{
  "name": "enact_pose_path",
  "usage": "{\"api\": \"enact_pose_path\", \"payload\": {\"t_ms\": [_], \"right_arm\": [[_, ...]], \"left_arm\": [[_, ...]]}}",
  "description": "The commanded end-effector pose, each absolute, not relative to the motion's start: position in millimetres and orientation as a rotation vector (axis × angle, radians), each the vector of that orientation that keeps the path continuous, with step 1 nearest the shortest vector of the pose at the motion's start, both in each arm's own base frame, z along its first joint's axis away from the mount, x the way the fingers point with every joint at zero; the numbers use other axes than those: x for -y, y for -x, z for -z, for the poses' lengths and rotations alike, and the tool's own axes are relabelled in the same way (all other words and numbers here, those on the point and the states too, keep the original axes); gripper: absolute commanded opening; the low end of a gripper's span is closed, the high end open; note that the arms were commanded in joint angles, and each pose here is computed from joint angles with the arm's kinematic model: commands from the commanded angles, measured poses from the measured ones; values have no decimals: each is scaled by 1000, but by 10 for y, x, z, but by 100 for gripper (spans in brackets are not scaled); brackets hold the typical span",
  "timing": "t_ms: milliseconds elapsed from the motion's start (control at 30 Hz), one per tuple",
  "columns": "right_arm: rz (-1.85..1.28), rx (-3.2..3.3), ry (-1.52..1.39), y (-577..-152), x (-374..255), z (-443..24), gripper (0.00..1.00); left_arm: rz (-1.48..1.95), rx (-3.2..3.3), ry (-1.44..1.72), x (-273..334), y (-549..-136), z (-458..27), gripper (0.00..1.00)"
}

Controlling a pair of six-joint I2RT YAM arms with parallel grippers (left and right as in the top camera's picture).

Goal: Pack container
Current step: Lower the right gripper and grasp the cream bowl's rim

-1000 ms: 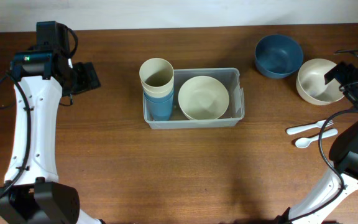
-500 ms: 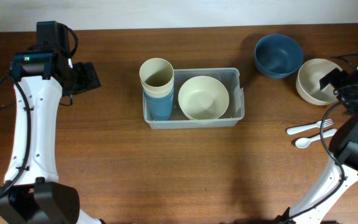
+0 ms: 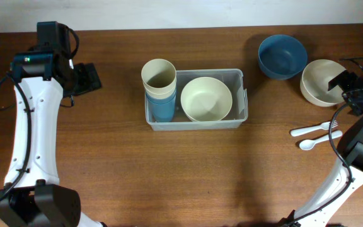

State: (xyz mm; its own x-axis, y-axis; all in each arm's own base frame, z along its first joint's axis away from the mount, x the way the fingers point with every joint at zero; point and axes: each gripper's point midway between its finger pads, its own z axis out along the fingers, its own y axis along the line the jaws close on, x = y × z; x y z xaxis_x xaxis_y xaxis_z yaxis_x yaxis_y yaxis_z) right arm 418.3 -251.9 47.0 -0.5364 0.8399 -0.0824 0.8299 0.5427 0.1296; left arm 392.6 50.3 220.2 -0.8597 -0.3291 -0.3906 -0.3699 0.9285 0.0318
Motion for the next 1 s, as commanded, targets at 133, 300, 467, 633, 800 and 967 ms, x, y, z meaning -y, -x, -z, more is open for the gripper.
{"api": "enact_pose_path", "payload": {"t_ms": [133, 300, 467, 633, 800, 967], "right_arm": [[-139, -2688, -1450, -4167, 2471, -211, 64], [-135, -2691, -1451, -4169, 2480, -164, 47], [-136, -2694, -1454, -4170, 2480, -129, 16], [-148, -2692, -1454, -4178, 2470, -132, 4], [-248, -2678, -1444, -4245, 2390, -150, 4], [-282, -2658, -1474, -4212, 2438, -172, 4]], "left_arm": [[-154, -2705, 530, -525, -3911, -2172, 100], [-154, -2705, 530, -525, -3911, -2172, 100], [-154, -2705, 530, -525, -3910, -2172, 100], [-154, -2705, 530, -525, -3911, -2172, 100], [-154, -2705, 530, -525, -3910, -2172, 100], [-154, -2705, 530, -525, -3911, -2172, 100]]}}
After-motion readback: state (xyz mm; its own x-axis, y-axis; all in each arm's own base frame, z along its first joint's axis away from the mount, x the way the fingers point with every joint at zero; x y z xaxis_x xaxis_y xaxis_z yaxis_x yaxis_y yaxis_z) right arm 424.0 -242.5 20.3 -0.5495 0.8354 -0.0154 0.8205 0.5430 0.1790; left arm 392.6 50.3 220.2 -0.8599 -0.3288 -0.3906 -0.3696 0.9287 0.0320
